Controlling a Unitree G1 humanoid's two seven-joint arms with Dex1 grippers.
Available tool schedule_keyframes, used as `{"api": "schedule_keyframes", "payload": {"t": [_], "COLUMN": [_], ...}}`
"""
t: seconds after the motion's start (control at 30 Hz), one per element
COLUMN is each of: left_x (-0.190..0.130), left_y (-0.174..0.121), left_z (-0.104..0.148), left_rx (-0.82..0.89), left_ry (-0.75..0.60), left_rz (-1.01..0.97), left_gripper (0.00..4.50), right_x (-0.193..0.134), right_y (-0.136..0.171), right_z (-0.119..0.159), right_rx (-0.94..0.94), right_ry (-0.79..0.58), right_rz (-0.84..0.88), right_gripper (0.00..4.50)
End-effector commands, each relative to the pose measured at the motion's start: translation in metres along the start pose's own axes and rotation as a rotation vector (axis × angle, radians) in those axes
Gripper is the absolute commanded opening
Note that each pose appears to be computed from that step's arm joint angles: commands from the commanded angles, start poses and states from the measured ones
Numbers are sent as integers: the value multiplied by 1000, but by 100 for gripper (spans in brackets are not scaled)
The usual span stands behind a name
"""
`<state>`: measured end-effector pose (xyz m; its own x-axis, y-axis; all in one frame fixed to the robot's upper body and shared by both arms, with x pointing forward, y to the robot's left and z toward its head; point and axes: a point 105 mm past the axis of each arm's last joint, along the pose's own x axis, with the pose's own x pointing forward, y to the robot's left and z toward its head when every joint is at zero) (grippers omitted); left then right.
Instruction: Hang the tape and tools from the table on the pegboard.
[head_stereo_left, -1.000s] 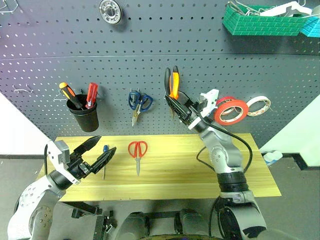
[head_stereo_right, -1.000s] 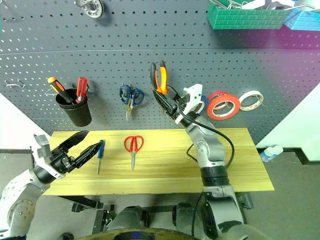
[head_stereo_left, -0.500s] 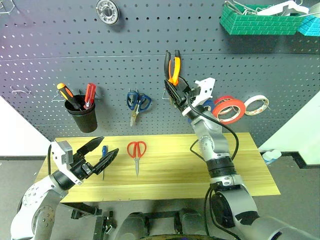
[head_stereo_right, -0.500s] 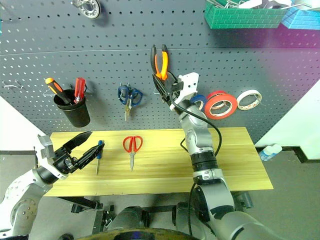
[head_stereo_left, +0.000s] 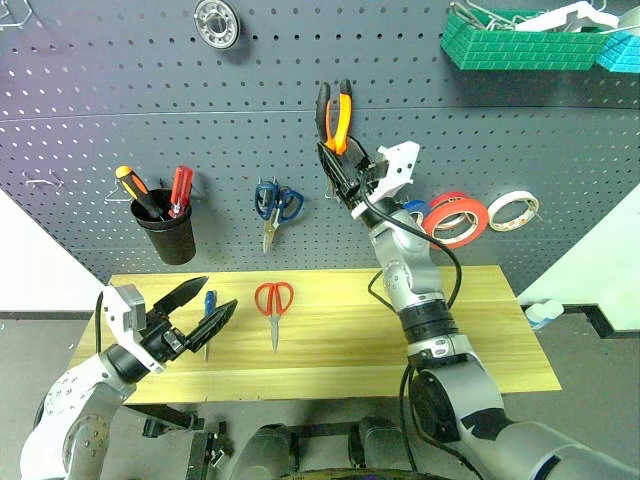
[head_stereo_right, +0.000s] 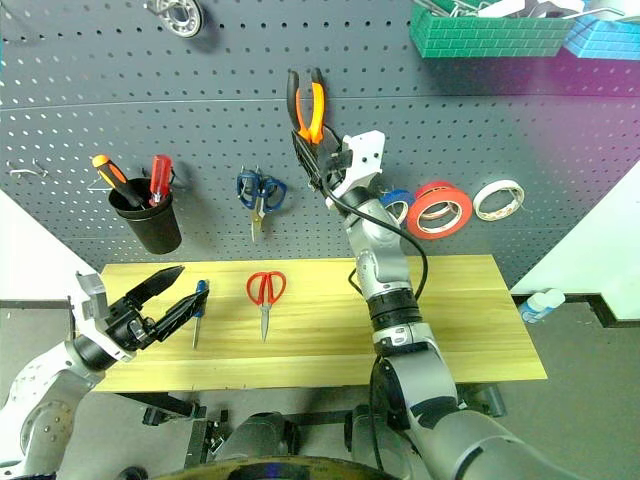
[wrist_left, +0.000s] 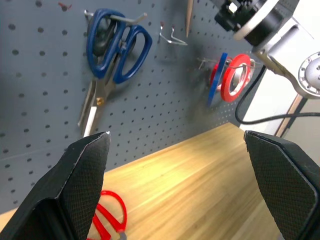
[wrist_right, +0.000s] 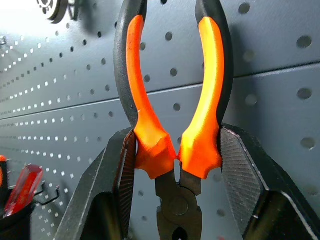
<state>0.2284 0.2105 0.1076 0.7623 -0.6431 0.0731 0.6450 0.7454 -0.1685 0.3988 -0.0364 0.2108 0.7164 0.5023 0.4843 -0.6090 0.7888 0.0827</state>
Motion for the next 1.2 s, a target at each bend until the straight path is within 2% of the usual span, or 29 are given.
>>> {"api": "schedule_keyframes", "payload": {"t": [0.03, 0.43, 1.2], "left_x": [2, -5, -17], "left_y": [-6, -12, -33], "left_z": [11, 12, 24], "left_rx": [39, 27, 6], "left_ry": [-20, 1, 31], "left_rz": [-26, -28, -6], "left_gripper": [450, 450, 450], "right_x": [15, 19, 8], "right_y": [7, -3, -12], "right_z": [24, 22, 2], "right_rx": [-53, -178, -203], "right_ry": [-100, -126, -75], "right_rz": [6, -79, -112], "right_gripper": [210, 210, 210]}}
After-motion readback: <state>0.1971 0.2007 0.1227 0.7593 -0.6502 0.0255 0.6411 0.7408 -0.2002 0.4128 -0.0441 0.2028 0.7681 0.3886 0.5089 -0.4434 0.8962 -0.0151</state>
